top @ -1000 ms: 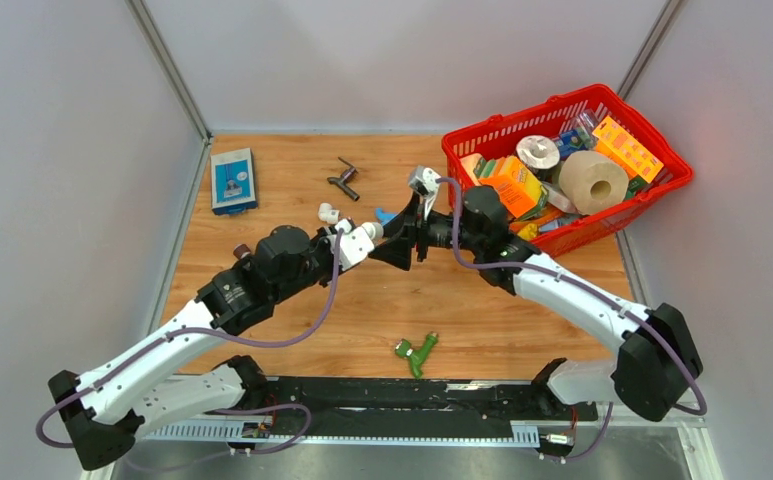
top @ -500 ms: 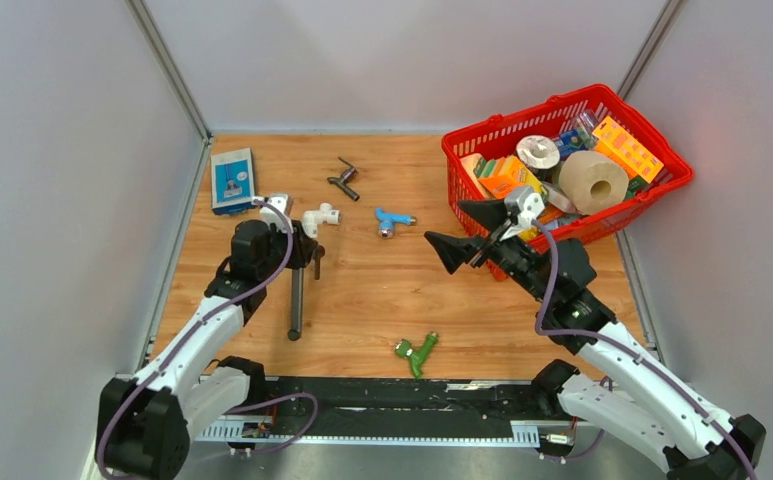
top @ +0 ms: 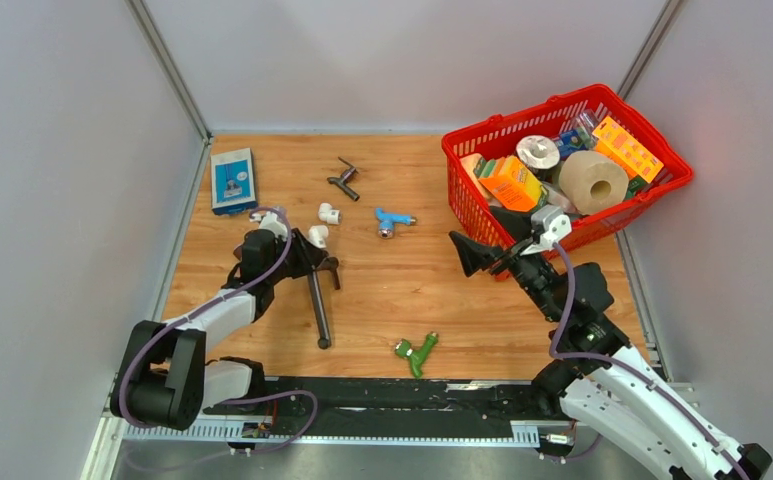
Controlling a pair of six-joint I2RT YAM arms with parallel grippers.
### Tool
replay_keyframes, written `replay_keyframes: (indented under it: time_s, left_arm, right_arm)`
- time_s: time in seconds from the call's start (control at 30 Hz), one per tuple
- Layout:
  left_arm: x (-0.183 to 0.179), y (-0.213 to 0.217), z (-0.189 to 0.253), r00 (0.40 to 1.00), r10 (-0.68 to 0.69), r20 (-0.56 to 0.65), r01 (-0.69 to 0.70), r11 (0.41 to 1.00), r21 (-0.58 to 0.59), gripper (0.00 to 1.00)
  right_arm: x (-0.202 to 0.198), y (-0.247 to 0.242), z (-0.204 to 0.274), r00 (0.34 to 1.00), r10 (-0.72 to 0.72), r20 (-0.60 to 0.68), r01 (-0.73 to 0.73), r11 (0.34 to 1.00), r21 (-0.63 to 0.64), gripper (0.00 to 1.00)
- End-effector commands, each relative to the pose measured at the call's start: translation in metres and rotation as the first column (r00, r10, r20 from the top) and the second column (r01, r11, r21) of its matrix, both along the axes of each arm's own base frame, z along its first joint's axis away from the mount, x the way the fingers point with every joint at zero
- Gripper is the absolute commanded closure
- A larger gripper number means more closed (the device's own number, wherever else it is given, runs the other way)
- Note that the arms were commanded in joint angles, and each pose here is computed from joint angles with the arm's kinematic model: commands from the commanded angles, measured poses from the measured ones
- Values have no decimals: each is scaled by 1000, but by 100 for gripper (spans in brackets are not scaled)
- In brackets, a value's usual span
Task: Install the water faucets
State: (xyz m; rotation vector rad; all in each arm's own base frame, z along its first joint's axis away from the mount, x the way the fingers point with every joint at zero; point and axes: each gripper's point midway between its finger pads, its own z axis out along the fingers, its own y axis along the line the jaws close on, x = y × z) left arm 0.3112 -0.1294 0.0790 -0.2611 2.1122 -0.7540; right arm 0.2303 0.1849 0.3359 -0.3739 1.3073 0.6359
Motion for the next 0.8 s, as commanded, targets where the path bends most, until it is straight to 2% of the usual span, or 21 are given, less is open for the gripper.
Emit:
replay_keyframes:
  time_s: [0.0, 0.07, 0.1, 0.13, 0.3, 0.53, 0.77]
  left_arm:
    - [22, 3, 35, 991, 42, 131, -38, 999, -34, 59]
    - [24, 6, 34, 990, 47, 131, -45, 999, -16, 55]
    - [24, 8, 34, 990, 51, 129, -50, 999, -10, 45]
    - [24, 9, 35, 990, 49, 131, -50, 999, 3, 29]
    - [26, 28, 51, 980, 109, 168, -124, 989, 80, 28]
    - [13, 57, 125, 940, 154, 305, -220, 956, 194, 27]
    - [-23, 82, 206, 882, 162, 442, -301, 916, 264, 27]
  right_arm:
    - [2, -14, 3, 997, -64, 35, 65, 998, -15, 0]
    - [1, -16, 3, 997, -71, 36, 72, 997, -18, 0]
    - [1, -17, 1, 997, -77, 32, 77, 997, -19, 0]
    - [1, -19, 0, 996, -84, 28, 84, 996, -19, 0]
    - [2, -30, -4, 991, -134, 27, 135, 990, -44, 0]
    - [2, -61, 4, 961, -272, 45, 273, 962, -19, 0]
    - [-4, -110, 10, 886, -463, 15, 459, 883, 102, 0]
